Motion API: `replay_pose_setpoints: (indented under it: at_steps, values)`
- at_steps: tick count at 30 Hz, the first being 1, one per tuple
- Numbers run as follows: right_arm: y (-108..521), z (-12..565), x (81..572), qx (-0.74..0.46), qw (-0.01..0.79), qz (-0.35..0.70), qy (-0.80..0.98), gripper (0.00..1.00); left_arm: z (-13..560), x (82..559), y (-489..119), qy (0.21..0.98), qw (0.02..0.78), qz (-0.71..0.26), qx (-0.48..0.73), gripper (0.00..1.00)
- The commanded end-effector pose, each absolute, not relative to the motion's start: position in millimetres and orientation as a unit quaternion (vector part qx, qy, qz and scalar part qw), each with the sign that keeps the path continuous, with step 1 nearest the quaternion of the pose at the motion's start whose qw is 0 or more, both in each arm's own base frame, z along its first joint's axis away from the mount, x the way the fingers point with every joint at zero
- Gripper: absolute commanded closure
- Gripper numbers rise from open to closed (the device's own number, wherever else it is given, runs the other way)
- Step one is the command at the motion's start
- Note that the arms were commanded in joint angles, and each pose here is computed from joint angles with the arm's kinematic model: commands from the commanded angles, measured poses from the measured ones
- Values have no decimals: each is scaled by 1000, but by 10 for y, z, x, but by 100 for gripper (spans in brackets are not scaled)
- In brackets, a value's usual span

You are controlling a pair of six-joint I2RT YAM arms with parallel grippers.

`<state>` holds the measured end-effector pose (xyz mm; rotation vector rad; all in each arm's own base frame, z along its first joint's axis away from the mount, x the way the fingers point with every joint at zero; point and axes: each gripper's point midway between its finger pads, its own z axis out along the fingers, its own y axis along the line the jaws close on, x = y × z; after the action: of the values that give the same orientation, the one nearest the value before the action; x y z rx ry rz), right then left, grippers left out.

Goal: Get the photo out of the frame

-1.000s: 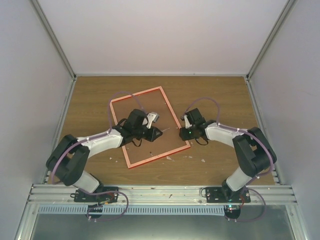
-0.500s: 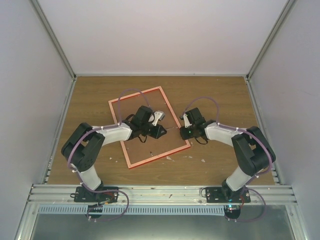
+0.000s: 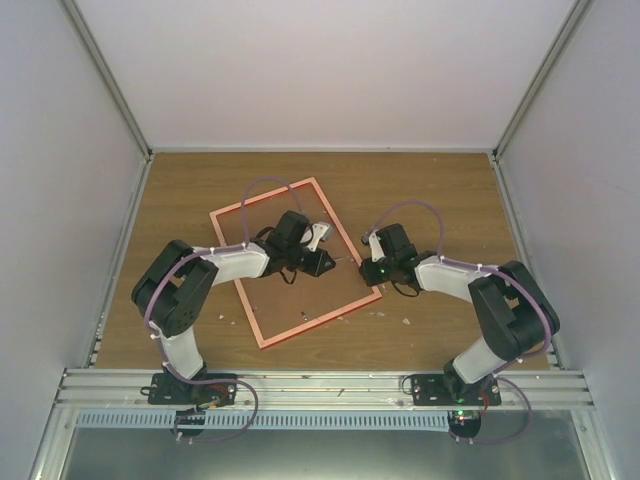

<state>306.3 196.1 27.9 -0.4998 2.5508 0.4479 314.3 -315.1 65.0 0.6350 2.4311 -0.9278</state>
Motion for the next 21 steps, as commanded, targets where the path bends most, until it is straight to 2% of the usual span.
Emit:
replay_pose_setpoints:
  at_steps: [1,21]
  values:
    - [2043,200,2852,-201,222,190,935,96,700,3215,-3274,875,241,-343,243,100]
    - [2038,160,2841,-202,220,189,936,96,490,3041,-3311,888,194,-323,263,100]
